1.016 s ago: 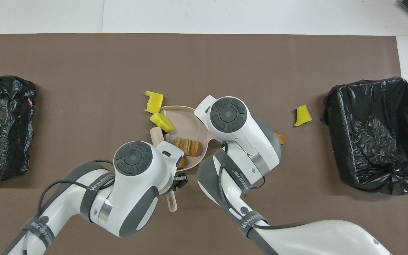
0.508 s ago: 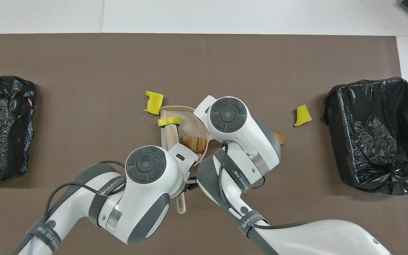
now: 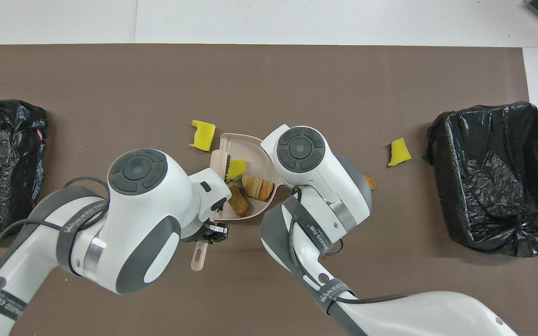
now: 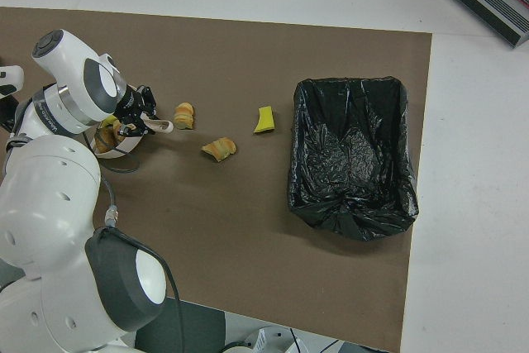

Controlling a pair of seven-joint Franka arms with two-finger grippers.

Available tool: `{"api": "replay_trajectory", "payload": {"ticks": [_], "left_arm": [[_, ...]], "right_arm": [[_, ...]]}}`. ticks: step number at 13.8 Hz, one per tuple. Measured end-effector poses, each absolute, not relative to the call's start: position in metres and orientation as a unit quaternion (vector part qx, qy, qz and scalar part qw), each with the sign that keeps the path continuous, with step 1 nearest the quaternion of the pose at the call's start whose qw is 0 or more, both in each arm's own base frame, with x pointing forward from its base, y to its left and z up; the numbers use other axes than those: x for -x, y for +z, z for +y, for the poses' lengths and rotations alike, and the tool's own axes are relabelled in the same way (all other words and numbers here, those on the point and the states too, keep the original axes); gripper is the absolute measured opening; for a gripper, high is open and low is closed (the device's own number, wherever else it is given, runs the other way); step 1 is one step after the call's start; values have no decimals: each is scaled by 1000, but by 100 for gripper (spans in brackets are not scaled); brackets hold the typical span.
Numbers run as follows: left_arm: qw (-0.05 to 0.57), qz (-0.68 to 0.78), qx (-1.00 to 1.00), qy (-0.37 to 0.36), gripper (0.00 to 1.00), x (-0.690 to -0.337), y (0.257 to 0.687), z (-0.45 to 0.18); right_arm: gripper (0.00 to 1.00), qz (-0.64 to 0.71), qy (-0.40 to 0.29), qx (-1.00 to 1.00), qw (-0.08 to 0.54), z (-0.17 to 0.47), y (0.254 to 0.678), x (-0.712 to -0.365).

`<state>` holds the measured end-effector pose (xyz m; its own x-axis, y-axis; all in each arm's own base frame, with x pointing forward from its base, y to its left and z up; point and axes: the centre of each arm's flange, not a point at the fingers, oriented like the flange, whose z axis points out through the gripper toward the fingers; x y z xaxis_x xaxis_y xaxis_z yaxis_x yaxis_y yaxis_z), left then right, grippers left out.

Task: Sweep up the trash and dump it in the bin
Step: 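Sweep the remaining sponge pieces into the dustpan with the brush again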

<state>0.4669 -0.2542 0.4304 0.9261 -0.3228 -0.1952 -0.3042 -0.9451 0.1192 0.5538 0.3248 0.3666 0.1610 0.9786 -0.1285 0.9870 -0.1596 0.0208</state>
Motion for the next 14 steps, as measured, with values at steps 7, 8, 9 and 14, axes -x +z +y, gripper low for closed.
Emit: {"api": "replay_trajectory", "payload": {"ticks": [7, 8, 9, 14], "left_arm": [[-70, -363, -929, -28, 26, -530, 401, -186], [-87, -372, -924, -19, 26, -542, 393, -178], [-98, -376, -921, -9, 26, -556, 385, -170], [-99, -376, -921, -16, 26, -599, 365, -154]], "right_arm": [[33, 637, -41, -767, 68, 322, 375, -554], [33, 637, -46, -766, 73, 321, 377, -553], [33, 639, -51, -763, 82, 318, 381, -552], [33, 652, -63, -745, 130, 320, 400, -544]]}}
